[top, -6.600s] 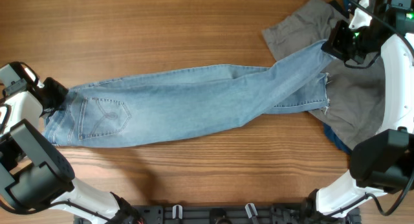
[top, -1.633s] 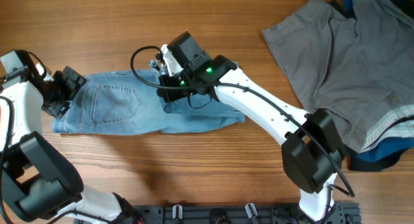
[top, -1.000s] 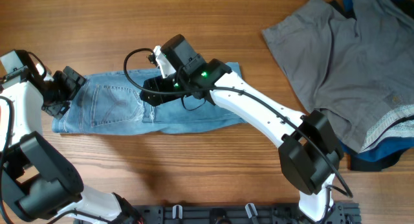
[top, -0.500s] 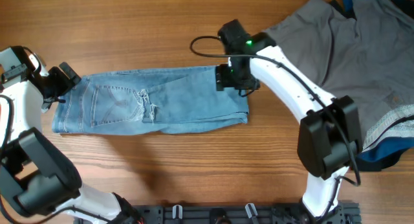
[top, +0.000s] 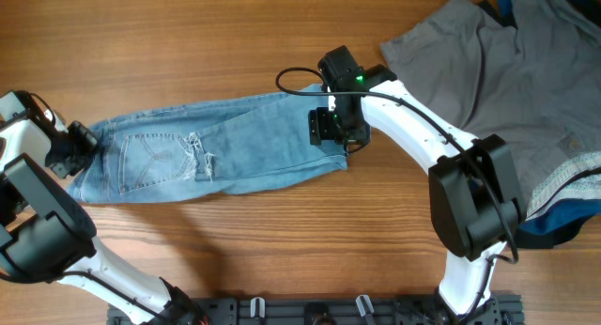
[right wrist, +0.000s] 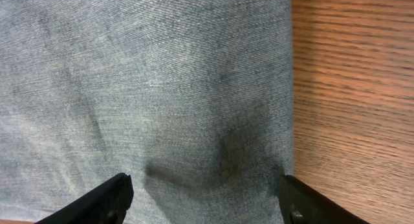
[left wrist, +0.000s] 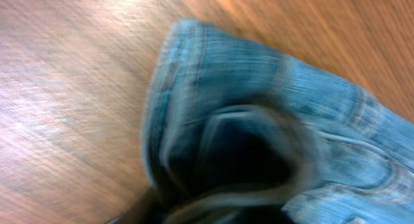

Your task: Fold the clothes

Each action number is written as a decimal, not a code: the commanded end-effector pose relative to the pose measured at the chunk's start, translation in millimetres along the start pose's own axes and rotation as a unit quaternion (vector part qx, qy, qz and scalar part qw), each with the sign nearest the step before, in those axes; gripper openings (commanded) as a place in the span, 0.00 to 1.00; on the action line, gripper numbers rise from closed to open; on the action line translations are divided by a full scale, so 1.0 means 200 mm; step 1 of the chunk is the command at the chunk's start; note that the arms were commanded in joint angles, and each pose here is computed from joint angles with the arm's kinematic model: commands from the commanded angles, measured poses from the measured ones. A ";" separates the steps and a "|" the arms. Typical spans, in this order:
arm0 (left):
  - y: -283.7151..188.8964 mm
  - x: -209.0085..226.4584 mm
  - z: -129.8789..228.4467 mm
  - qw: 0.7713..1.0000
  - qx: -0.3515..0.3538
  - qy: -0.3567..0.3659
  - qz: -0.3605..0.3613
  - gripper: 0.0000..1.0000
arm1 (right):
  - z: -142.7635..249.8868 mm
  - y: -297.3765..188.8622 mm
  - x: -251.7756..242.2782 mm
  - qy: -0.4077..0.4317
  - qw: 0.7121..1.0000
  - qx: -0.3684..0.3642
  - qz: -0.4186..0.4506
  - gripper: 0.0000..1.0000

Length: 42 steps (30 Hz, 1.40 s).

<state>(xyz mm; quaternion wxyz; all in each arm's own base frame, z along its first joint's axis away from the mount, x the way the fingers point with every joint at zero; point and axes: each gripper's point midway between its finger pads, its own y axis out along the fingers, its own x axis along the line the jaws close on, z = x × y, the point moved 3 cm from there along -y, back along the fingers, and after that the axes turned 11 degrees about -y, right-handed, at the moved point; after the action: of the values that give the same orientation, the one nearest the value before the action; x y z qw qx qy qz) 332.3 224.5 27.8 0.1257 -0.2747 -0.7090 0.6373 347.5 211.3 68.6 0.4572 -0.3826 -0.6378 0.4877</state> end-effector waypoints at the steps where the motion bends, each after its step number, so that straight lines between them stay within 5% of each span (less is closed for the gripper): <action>1: 0.16 0.10 0.11 0.998 0.051 -0.010 -0.029 0.08 | 0.01 0.03 0.02 -0.005 1.000 0.009 -0.015 0.77; 7: -0.02 0.02 -0.04 0.999 0.023 -0.011 -0.020 0.04 | -0.01 0.03 0.01 -0.018 1.000 -0.002 -0.007 0.77; 12: -0.57 -0.16 -0.32 0.999 -0.023 -0.024 -0.002 0.04 | -0.03 0.01 -0.12 -0.031 0.999 -0.006 0.018 0.77; 13: -0.68 -0.24 -0.31 0.999 -0.016 -0.021 0.023 0.04 | -0.04 0.01 -0.14 -0.028 0.999 -0.010 0.017 0.70; 15: -0.81 -0.38 -0.24 0.998 0.011 -0.002 0.069 0.04 | -0.07 0.01 -0.12 -0.032 0.999 -0.024 0.004 0.34; 17: -0.88 -0.53 -0.13 0.993 0.040 0.023 0.106 0.04 | -0.10 0.01 -0.04 -0.049 0.998 -0.036 -0.033 0.15; 26: -1.15 -1.08 0.42 0.938 0.167 0.125 0.276 0.04 | -0.06 0.31 0.14 -0.078 0.992 0.004 -0.101 0.07; 32: -1.17 -1.28 0.74 0.916 0.204 0.204 0.279 0.04 | 0.00 0.34 0.24 -0.072 0.993 0.019 -0.088 0.04; 42: -1.04 -1.47 0.99 0.961 0.088 0.216 0.145 0.04 | 0.07 0.34 0.22 -0.058 0.994 0.054 -0.078 0.04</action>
<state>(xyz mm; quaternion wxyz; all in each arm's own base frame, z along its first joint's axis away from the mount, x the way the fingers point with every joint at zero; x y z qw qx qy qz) 421.0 -103.0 234.8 0.2297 -0.5086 -0.5194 0.6471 333.9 265.6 24.5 0.4625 -0.2840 -0.6827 0.4892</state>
